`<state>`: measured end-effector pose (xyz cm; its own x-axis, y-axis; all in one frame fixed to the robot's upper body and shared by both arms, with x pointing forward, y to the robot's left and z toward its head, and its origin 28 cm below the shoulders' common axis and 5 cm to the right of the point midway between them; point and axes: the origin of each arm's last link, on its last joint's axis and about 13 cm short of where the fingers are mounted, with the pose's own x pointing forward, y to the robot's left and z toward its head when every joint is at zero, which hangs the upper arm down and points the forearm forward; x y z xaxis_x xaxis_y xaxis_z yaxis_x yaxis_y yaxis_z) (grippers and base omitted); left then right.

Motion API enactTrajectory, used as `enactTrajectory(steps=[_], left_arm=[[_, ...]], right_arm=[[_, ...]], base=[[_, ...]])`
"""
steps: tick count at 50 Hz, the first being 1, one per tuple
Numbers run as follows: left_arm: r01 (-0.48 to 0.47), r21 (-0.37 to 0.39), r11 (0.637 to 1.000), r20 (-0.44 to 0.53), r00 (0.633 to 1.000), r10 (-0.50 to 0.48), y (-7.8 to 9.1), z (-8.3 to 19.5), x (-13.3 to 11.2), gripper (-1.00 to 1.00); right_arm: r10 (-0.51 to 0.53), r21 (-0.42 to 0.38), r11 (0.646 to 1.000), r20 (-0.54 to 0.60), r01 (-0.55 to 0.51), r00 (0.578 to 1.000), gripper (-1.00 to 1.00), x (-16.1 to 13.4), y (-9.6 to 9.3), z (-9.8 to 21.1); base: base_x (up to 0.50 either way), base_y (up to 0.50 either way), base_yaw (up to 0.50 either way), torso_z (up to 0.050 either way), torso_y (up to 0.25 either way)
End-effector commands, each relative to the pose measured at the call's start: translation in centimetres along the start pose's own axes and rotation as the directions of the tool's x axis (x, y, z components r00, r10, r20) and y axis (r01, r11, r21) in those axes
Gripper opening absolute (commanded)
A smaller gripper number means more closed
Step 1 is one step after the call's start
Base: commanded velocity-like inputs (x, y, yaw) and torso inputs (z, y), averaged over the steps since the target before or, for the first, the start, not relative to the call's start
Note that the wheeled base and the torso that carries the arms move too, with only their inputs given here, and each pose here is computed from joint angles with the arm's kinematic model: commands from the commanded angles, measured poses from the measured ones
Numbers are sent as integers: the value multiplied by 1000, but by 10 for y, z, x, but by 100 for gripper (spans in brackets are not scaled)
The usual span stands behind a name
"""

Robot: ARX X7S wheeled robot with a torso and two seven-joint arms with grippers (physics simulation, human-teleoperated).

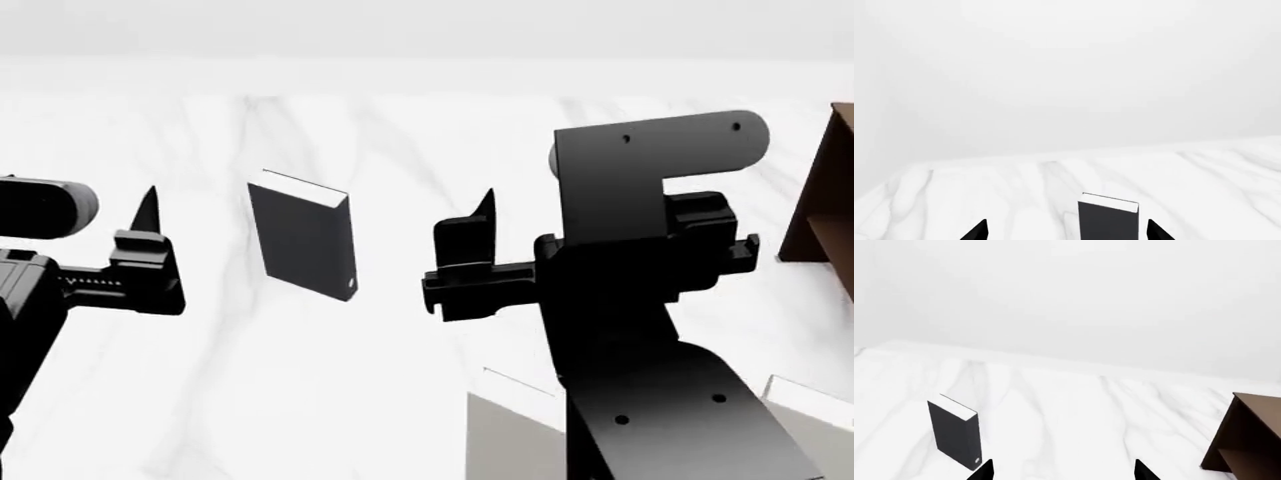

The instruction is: Pick up the book on the left and place it on top of the shelf.

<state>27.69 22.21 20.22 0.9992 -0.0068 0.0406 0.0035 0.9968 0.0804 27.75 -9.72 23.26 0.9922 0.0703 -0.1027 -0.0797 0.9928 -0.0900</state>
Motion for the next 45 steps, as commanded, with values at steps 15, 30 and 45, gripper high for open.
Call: enactTrajectory(steps=[15, 30, 45], left_arm=[[-19, -26, 999, 8, 1000, 19, 5, 3, 2, 100], [-19, -26, 999, 4, 1000, 19, 5, 1, 2, 100], [-22, -28, 999, 0, 1000, 22, 6, -1, 3, 100]], right_arm=[[23, 13, 1000, -2, -23, 1000, 100, 2, -1, -1], [30, 21, 999, -2, -30, 1000, 100, 3, -1, -3], [53, -4, 999, -7, -53, 999, 100, 4, 3, -7]], base=[[500, 0, 0, 0, 1], [367, 0, 0, 0, 2], [67, 115, 0, 0, 0]])
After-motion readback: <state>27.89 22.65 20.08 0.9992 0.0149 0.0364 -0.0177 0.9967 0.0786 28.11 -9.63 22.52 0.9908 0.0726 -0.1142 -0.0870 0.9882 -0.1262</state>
